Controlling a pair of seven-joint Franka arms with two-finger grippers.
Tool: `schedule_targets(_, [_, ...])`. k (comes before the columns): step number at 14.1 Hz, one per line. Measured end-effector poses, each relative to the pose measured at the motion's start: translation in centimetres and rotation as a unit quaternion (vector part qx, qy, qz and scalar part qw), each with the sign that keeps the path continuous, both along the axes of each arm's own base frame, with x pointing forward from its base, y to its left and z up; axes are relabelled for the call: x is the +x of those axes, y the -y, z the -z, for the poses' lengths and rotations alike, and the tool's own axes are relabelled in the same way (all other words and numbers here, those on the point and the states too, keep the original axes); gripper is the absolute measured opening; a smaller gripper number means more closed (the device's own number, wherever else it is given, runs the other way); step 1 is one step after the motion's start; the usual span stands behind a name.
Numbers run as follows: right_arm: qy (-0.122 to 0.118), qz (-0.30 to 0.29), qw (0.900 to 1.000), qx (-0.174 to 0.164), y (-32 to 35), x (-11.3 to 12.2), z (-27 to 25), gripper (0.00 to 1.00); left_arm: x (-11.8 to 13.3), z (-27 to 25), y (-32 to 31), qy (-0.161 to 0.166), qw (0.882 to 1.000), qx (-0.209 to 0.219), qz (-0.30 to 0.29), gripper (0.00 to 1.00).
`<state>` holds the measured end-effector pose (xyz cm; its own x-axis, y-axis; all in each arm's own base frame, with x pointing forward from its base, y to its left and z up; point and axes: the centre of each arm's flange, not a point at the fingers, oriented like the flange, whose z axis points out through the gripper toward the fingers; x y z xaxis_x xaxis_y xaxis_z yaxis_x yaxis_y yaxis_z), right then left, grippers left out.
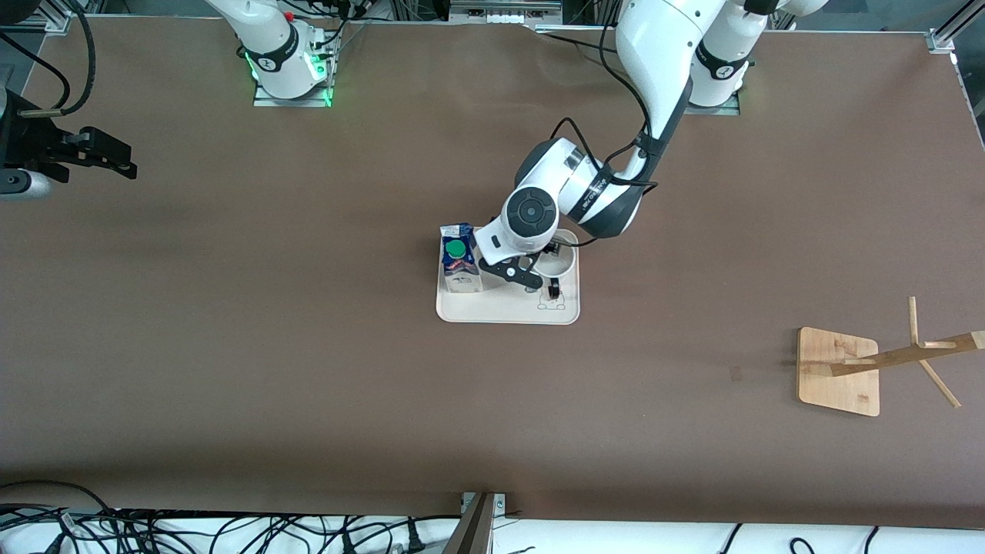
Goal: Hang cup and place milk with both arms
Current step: 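Lower the left gripper and grasp the white mug by its rim, then lift the mug with the left gripper and carry it to the wooden stand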
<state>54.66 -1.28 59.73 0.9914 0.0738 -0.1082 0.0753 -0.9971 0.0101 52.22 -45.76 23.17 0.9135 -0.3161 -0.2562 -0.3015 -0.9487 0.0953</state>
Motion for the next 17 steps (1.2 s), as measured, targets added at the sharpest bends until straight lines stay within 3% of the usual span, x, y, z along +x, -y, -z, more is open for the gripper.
schedule_targets(1, [0.000, 0.000, 1.000, 0.000, 0.0, 0.0, 0.0, 1.00, 0.1, 0.0, -0.1, 0.001, 1.000, 0.001, 0.000, 0.96])
schedule_targets(2, [0.000, 0.000, 1.000, 0.000, 0.0, 0.0, 0.0, 1.00, 0.1, 0.0, -0.2, 0.001, 1.000, 0.002, 0.000, 0.88])
schedule_targets(7, [0.000, 0.000, 1.000, 0.000, 0.0, 0.0, 0.0, 1.00, 1.0, 0.2, -1.3, 0.002, 1.000, 0.009, -0.009, 0.35])
schedule_targets(10, [0.000, 0.000, 1.000, 0.000, 0.0, 0.0, 0.0, 1.00, 2.1, 0.1, -2.7, 0.041, 0.997, 0.055, 0.027, 0.06])
schedule_targets(13, [0.000, 0.000, 1.000, 0.000, 0.0, 0.0, 0.0, 1.00, 4.6, -4.3, -4.1, 0.093, 0.993, 0.062, 0.029, 0.07])
schedule_targets(15, [0.000, 0.000, 1.000, 0.000, 0.0, 0.0, 0.0, 1.00, 7.0, -10.2, -7.0, 0.118, 0.993, 0.033, -0.003, 0.07])
schedule_targets(17, [0.000, 0.000, 1.000, 0.000, 0.0, 0.0, 0.0, 1.00, 8.0, -14.3, -9.1, 0.118, 0.993, -0.005, -0.032, 0.07])
